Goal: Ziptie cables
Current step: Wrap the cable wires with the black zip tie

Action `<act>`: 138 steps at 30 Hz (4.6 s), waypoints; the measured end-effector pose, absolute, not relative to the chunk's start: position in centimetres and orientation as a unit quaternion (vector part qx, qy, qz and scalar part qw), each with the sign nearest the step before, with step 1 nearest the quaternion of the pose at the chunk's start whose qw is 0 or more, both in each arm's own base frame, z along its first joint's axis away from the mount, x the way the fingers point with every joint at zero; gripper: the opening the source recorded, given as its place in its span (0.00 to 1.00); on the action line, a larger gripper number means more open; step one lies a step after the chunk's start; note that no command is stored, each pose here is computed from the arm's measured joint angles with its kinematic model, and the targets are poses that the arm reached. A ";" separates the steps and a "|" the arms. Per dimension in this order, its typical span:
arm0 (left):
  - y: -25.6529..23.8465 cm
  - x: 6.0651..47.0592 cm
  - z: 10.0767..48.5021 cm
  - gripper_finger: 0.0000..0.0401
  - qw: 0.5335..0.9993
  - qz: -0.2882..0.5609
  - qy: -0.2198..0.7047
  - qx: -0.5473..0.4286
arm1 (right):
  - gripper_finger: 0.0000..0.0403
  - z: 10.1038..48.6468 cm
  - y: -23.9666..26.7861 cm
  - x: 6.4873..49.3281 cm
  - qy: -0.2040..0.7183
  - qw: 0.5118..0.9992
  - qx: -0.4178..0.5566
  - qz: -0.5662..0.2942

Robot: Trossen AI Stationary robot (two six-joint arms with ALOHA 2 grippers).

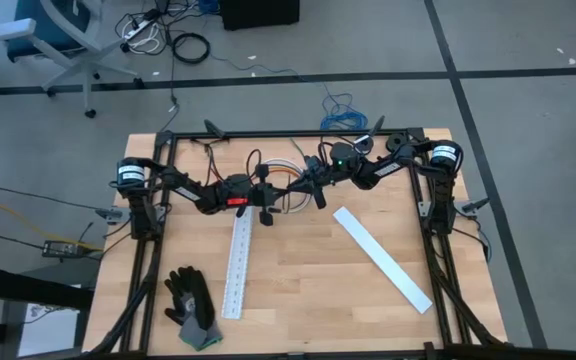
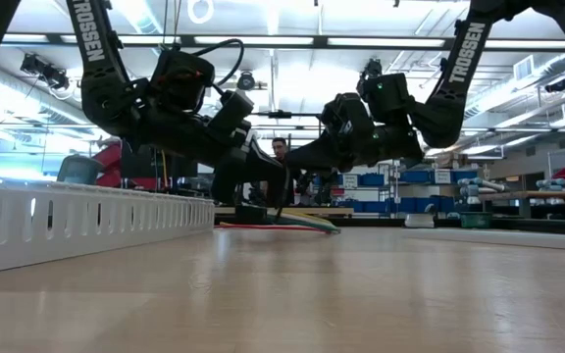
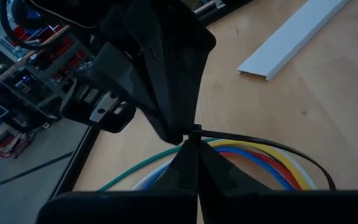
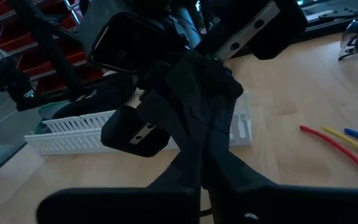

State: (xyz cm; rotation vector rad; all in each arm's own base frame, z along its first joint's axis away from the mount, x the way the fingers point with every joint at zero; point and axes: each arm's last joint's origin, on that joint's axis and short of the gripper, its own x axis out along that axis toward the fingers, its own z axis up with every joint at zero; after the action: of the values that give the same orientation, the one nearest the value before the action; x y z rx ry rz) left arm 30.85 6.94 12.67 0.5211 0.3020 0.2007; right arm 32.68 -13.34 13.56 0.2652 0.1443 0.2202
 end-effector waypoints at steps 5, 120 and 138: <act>6.9 30.9 12.7 0.03 0.952 0.100 0.148 0.250 | 0.00 13.5 -13.3 32.7 0.072 0.983 0.128 0.110; 5.6 30.1 18.5 0.14 0.858 0.076 0.508 0.012 | 0.00 18.0 -13.6 27.9 0.202 0.968 0.096 0.111; 6.3 33.0 18.4 0.61 0.914 0.087 0.395 0.022 | 0.00 16.5 -13.1 28.8 0.214 0.965 0.099 0.119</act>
State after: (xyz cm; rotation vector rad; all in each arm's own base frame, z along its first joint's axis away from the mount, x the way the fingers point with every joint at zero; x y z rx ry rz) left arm 33.03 6.26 18.41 0.0451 0.8139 0.1801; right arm 28.82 -13.13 16.54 0.2003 0.4333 0.2402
